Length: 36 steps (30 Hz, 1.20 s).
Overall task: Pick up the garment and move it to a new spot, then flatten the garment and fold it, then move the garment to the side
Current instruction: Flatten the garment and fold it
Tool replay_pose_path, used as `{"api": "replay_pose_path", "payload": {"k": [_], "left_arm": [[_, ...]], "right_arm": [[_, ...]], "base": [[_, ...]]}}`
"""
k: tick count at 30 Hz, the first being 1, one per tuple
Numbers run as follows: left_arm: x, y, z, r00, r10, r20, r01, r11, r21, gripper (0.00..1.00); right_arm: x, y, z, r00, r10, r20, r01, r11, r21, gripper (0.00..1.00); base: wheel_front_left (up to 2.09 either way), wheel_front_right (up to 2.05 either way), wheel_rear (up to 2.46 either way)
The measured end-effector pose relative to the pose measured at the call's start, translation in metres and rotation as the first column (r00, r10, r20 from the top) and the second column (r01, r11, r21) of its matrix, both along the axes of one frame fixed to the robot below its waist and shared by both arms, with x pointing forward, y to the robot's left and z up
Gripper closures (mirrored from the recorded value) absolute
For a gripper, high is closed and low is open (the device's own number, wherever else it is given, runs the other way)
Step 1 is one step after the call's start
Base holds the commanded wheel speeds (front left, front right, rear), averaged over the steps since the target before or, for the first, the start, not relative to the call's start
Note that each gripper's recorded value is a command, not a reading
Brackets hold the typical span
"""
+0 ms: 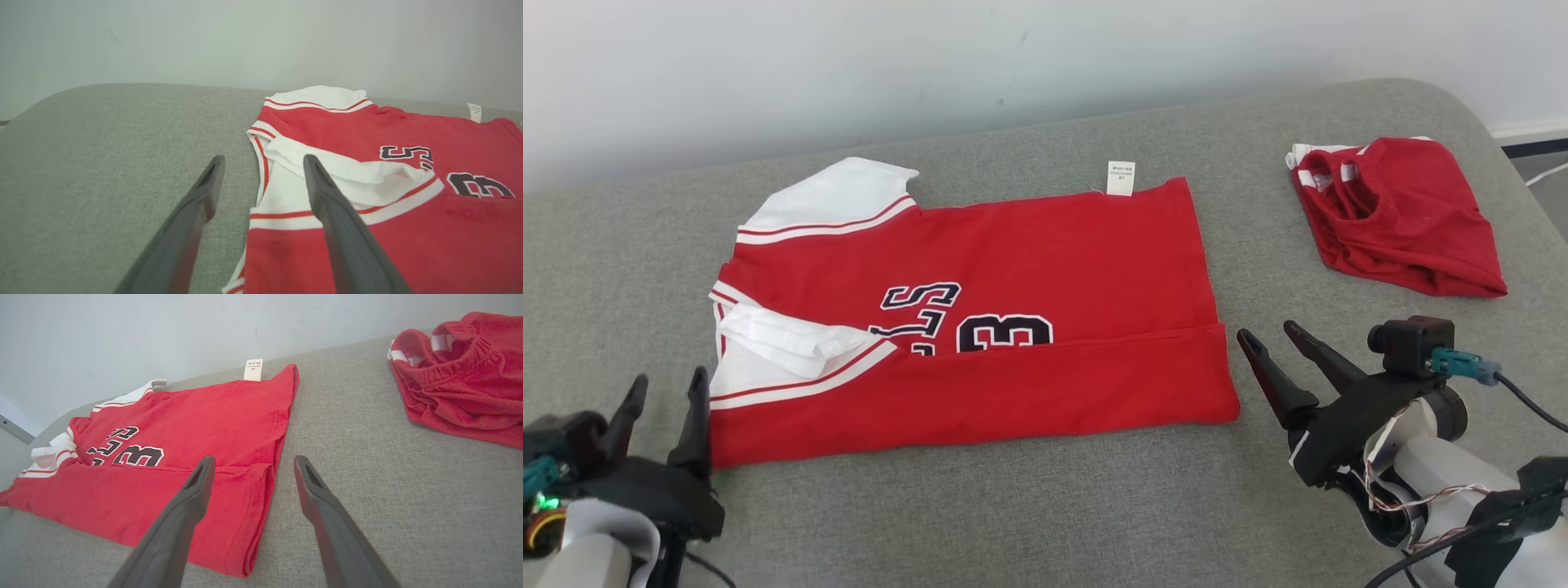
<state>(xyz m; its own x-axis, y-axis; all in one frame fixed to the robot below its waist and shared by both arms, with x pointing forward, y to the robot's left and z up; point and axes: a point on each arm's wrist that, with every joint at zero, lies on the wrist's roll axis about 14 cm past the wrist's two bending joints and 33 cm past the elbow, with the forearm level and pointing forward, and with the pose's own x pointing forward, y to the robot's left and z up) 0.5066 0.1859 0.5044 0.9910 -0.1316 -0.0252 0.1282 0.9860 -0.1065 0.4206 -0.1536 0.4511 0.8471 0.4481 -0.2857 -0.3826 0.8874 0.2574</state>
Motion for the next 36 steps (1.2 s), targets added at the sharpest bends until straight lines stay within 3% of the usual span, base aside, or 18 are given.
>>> {"api": "replay_pose_path", "payload": {"k": [24,25,26,27,36], "left_arm": [[-0.027,-0.003,-0.074,0.987,0.045,-0.156,-0.050,0.998,-0.026,0.00],[-0.028,-0.003,-0.075,0.987,0.045,-0.155,-0.050,0.998,-0.027,0.06],[-0.028,-0.003,-0.074,0.987,0.046,-0.155,-0.050,0.998,-0.027,0.56],[-0.028,-0.003,-0.074,0.987,0.040,-0.157,-0.045,0.999,-0.029,1.00],[-0.040,-0.007,-0.069,0.988,0.037,-0.150,-0.044,0.998,-0.040,1.00]], "right_arm": [[-0.014,0.027,-0.052,0.997,0.013,-0.080,-0.013,1.000,0.003,0.00],[-0.015,0.028,-0.053,0.996,0.014,-0.084,-0.014,1.000,0.002,0.02],[-0.015,0.028,-0.054,0.996,0.015,-0.087,-0.015,1.000,0.001,0.64],[-0.016,0.030,-0.055,0.996,0.017,-0.092,-0.017,1.000,-0.001,1.00],[-0.018,0.034,-0.050,0.996,0.008,-0.090,-0.006,1.000,0.018,1.00]], "base": [[0.00,0.00,0.00],[0.00,0.00,0.00],[0.00,0.00,0.00],[0.00,0.00,0.00],[0.00,0.00,0.00]]}}
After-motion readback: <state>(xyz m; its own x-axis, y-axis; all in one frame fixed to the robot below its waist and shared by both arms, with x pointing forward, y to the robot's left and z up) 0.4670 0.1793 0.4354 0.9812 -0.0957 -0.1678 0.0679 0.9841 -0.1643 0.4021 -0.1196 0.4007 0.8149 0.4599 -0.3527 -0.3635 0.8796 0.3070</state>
